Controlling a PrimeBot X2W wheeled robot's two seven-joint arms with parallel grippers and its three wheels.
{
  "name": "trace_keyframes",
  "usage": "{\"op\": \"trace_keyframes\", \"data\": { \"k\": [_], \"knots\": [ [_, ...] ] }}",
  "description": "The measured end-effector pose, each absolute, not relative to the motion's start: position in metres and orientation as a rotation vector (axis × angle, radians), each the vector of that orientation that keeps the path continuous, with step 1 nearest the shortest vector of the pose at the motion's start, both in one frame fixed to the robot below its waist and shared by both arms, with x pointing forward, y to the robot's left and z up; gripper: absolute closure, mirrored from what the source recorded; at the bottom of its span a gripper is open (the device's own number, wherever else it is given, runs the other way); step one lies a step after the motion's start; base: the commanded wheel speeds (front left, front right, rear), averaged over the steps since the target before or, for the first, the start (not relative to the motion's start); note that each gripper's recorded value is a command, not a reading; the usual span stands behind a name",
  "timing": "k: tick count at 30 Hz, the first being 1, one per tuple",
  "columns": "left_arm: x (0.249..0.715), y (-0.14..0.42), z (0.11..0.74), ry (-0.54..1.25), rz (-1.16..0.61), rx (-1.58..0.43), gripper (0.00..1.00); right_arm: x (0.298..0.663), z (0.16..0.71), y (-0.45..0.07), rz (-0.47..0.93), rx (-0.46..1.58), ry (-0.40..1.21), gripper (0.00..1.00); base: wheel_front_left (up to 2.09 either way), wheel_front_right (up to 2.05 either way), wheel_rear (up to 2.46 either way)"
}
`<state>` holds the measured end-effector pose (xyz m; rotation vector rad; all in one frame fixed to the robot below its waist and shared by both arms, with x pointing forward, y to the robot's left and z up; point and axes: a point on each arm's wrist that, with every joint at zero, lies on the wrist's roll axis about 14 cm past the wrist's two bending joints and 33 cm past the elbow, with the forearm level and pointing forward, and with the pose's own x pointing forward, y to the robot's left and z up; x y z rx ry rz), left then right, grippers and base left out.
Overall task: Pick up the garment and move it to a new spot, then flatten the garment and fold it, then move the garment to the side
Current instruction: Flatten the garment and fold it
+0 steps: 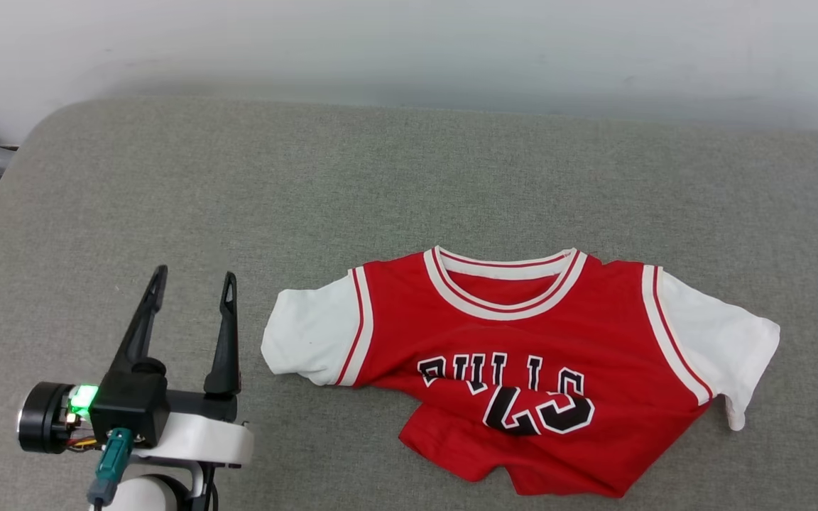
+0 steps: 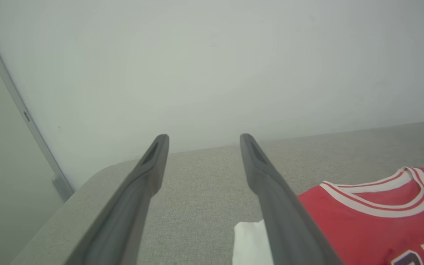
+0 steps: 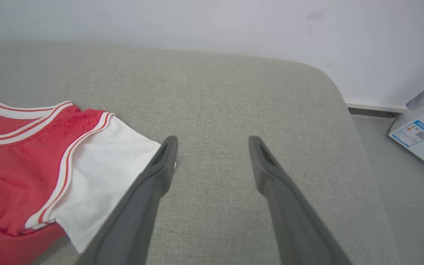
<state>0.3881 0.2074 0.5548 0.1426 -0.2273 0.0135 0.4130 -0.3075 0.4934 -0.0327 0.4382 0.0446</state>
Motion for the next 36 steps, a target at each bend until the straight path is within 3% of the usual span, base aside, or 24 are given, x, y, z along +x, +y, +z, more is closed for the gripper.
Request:
{"op": "trace_keyframes", "data": {
  "k": [7,12,16,23,36],
  "knots": [
    [0.384,0.204,0.551,-0.217,0.011,0.131,0.00,0.428,0.547,-0.290,0.070,-0.072,0.192,0.00,0.00,0.00,0.00],
    [0.382,0.204,0.549,-0.210,0.016,0.127,0.00,0.445,0.569,-0.270,0.148,-0.123,0.182,0.00,0.00,0.00,0.00],
    [0.381,0.204,0.543,-0.192,0.022,0.117,0.00,0.449,0.526,-0.249,0.267,-0.203,0.524,0.00,0.00,0.00,0.00],
    [0.385,0.207,0.535,-0.169,0.038,0.111,0.00,0.433,0.457,-0.253,0.296,-0.306,0.966,0.00,0.00,0.00,0.00],
    [0.402,0.214,0.516,-0.116,0.070,0.111,0.00,0.438,0.370,-0.232,0.362,-0.310,1.215,0.00,0.00,0.00,0.00]
  ]
}}
